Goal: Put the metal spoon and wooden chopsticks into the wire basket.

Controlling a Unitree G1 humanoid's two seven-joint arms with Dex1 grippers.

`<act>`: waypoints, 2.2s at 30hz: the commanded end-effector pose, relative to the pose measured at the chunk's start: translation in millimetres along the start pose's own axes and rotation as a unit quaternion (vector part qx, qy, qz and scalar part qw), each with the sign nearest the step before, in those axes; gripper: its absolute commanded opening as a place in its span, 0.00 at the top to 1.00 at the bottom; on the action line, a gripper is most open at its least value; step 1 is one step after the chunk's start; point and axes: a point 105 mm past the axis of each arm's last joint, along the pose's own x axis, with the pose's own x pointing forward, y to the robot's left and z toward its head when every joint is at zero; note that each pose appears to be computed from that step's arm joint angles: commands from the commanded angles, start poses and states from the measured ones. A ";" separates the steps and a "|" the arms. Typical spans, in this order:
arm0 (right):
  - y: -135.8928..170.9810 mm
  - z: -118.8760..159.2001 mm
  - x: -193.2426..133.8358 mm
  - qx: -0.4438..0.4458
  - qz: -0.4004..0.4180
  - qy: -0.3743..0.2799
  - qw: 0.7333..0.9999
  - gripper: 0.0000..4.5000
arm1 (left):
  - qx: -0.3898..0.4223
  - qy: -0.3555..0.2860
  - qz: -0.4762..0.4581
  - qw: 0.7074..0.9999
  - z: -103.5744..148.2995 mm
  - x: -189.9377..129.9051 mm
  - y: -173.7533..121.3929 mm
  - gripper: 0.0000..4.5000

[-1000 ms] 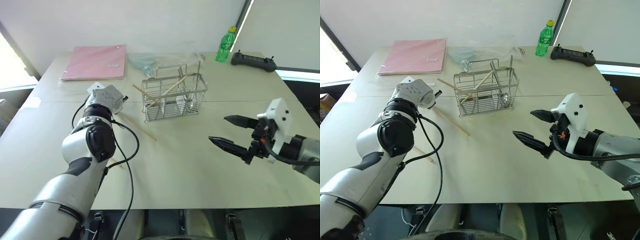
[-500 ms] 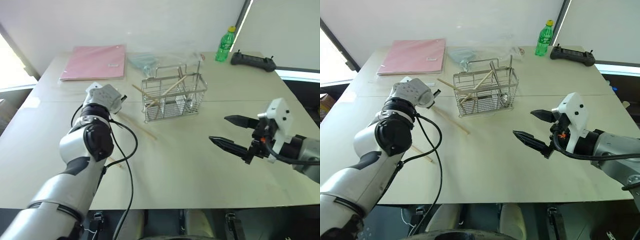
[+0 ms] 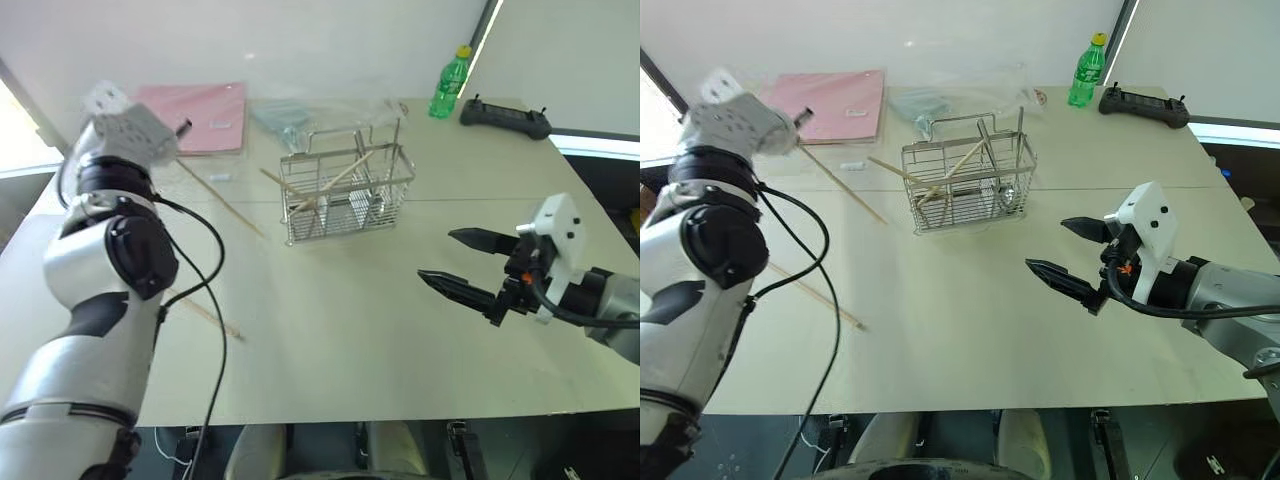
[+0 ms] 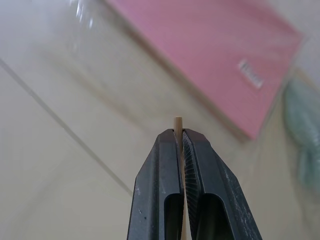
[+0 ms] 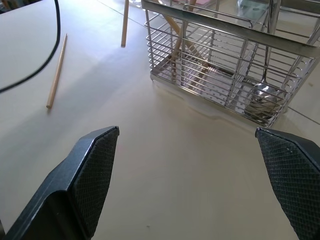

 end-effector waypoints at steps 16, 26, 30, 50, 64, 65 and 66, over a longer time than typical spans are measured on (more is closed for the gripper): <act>-0.4 4.5 -2.4 -0.003 -0.015 -0.020 1.000 0.00 | 0.137 -0.280 -0.642 0.700 69.3 -205.9 -162.3 0.99; 2.4 6.2 -3.3 0.004 -0.028 -0.029 0.999 0.00 | 0.199 -0.205 -0.670 0.685 -17.9 -197.1 -173.6 0.99; 1.9 7.2 -5.4 0.009 -0.037 -0.032 0.999 0.00 | 0.200 -0.203 -0.667 0.689 -24.8 -193.3 -172.1 0.99; -1.5 7.9 -3.0 0.011 -0.033 -0.032 0.999 0.00 | 0.174 -0.215 -0.575 0.770 37.3 -162.3 -137.8 0.02; 1.7 1.0 8.4 0.022 -0.012 -0.039 0.999 0.00 | 0.002 -0.069 0.024 0.997 55.4 -73.5 8.8 0.02; 1.7 0.9 8.8 0.022 -0.010 -0.040 0.999 0.00 | 0.002 -0.020 0.047 0.999 32.6 -71.4 13.0 0.02; 1.6 0.7 9.1 0.023 -0.009 -0.040 0.999 0.00 | 0.009 0.015 0.062 0.998 15.5 -70.9 15.6 0.02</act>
